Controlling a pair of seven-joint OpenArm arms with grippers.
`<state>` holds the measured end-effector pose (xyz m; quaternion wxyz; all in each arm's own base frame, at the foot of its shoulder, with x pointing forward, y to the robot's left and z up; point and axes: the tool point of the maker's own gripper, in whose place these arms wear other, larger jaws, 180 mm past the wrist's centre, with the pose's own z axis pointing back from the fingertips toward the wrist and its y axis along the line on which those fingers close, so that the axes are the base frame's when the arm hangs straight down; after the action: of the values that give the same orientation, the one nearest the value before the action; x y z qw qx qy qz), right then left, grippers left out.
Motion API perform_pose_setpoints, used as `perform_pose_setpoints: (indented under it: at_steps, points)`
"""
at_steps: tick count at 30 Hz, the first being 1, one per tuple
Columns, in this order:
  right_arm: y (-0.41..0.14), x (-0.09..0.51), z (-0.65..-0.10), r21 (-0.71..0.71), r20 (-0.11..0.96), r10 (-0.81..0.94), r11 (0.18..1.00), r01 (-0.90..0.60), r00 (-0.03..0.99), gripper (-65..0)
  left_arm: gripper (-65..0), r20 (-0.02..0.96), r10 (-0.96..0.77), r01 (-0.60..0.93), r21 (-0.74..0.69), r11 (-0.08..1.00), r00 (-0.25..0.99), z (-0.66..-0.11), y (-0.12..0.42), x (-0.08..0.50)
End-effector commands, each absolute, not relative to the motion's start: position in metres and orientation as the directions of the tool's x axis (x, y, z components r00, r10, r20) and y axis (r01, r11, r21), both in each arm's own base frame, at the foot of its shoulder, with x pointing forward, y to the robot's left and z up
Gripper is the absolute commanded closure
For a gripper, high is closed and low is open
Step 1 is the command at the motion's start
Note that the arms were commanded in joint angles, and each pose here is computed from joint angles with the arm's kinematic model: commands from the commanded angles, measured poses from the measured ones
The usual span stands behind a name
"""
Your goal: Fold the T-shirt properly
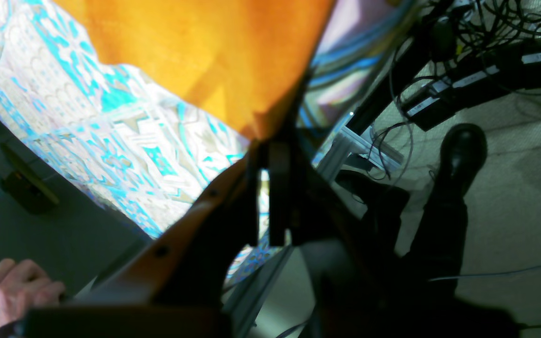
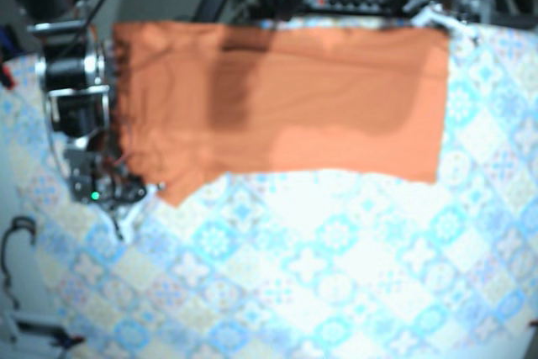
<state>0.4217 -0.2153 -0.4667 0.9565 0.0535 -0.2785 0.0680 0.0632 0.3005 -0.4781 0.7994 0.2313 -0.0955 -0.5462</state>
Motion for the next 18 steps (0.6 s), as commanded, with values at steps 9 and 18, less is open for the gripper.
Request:
perform_pose_setpoints:
  at_steps: [9,18]
  points:
    - [-0.244,0.457,-0.433,0.003,0.676,0.042,0.998,-0.060,0.735,-20.4,0.0,-0.124,-0.915,0.853,0.428,0.300,0.384,-0.481,0.304,0.049]
    - [-0.248,0.460,-0.431,-0.009,0.695,0.033,0.999,-0.038,0.718,-34.6,-22.0,-0.121,-0.915,0.849,0.436,0.300,0.386,-0.480,0.304,0.053]
